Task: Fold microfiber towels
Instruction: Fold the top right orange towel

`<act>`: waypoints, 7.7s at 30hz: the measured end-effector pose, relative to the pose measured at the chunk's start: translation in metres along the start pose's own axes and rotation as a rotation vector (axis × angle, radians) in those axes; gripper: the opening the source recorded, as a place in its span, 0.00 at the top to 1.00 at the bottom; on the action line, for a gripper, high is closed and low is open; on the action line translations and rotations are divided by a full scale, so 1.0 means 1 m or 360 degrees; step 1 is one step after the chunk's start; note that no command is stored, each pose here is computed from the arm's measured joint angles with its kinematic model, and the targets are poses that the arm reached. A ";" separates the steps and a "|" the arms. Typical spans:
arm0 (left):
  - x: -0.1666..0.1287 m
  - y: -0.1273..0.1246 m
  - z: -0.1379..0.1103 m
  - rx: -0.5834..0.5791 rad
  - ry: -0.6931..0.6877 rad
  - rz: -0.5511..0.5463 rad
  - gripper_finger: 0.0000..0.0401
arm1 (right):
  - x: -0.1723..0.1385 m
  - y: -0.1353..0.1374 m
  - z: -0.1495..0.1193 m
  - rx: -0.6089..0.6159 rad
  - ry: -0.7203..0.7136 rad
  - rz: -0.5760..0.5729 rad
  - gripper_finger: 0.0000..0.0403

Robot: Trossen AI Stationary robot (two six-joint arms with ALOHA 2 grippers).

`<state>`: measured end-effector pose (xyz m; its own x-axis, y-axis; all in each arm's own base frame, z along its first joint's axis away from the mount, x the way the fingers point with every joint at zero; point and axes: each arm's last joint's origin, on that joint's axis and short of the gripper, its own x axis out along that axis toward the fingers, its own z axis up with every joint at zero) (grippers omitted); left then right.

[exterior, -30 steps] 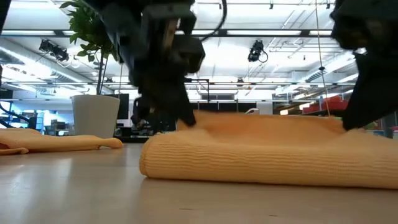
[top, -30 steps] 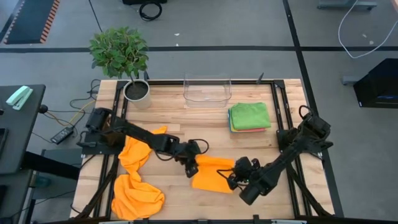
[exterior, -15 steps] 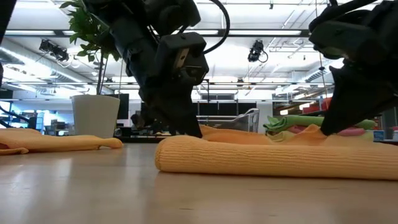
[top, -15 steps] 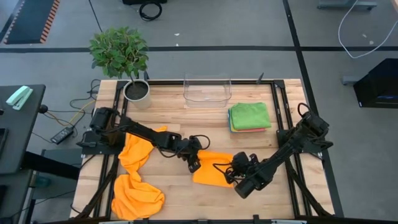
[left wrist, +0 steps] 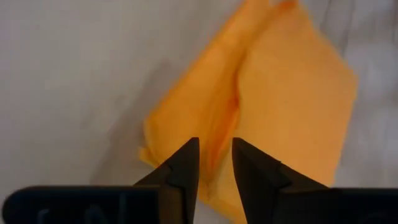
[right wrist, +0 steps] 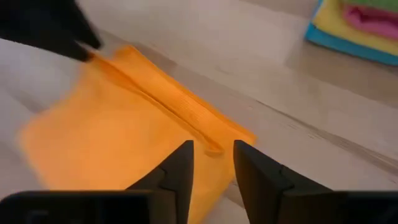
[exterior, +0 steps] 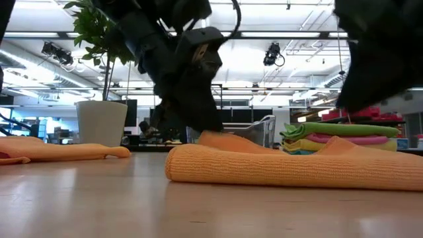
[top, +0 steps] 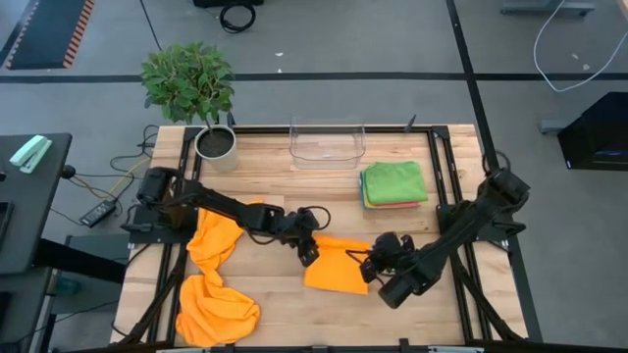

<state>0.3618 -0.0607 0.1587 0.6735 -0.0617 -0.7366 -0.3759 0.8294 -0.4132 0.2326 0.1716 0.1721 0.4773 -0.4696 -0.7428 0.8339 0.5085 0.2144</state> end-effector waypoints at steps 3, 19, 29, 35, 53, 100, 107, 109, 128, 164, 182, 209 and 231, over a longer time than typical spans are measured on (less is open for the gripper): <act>-0.011 -0.002 0.008 0.0023 -0.0125 0.0048 0.76 | -0.012 0.002 0.003 0.0067 -0.0003 0.0113 0.68; 0.033 0.031 0.010 0.0136 0.0033 -0.0068 0.84 | -0.018 0.033 -0.030 0.0184 0.0273 0.0521 0.74; 0.041 0.021 -0.008 0.0191 0.0122 -0.0050 0.97 | 0.010 0.033 -0.055 0.0059 0.0445 0.0371 0.98; 0.034 -0.008 -0.034 0.0127 0.0287 -0.0195 0.96 | 0.021 0.020 -0.048 -0.0125 0.0467 0.0145 0.99; -0.009 -0.100 0.009 0.0298 0.0043 -0.0229 0.97 | -0.049 0.006 0.012 -0.0181 0.0389 0.0431 0.99; 0.072 -0.056 0.001 -0.0327 0.0210 -0.0152 0.53 | -0.083 -0.016 -0.029 0.0019 0.0200 0.0510 0.98; 0.072 -0.057 0.002 -0.0322 0.0189 -0.0173 0.61 | -0.080 -0.014 -0.026 0.0010 0.0190 0.0498 0.98; 0.072 -0.057 0.002 -0.0317 0.0178 -0.0171 0.63 | -0.080 -0.014 -0.026 0.0005 0.0189 0.0499 0.98; 0.059 -0.063 0.011 -0.0304 0.0114 -0.0199 0.95 | -0.079 -0.014 -0.025 -0.0002 0.0182 0.0487 0.98; 0.036 -0.043 0.028 -0.0186 0.0416 0.0220 0.98 | -0.078 -0.014 -0.024 -0.0030 0.0181 0.0482 0.98; 0.045 -0.042 0.025 -0.0318 0.0550 0.0096 0.95 | -0.004 0.014 -0.017 -0.0124 0.0259 0.0192 0.98; 0.017 -0.052 0.033 -0.0266 0.0498 0.0072 0.57 | 0.011 -0.005 0.009 -0.0215 0.0507 0.0177 0.98; 0.080 -0.111 -0.050 -0.0207 0.0187 -0.0045 0.80 | 0.035 -0.042 -0.015 -0.0124 0.0696 0.0143 0.98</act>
<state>0.4259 -0.1856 0.1195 0.6087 -0.1548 -0.7782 -0.4421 0.7483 -0.4947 0.2103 0.1447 0.1270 0.3712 -0.0807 -0.9250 0.7633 0.5938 0.2545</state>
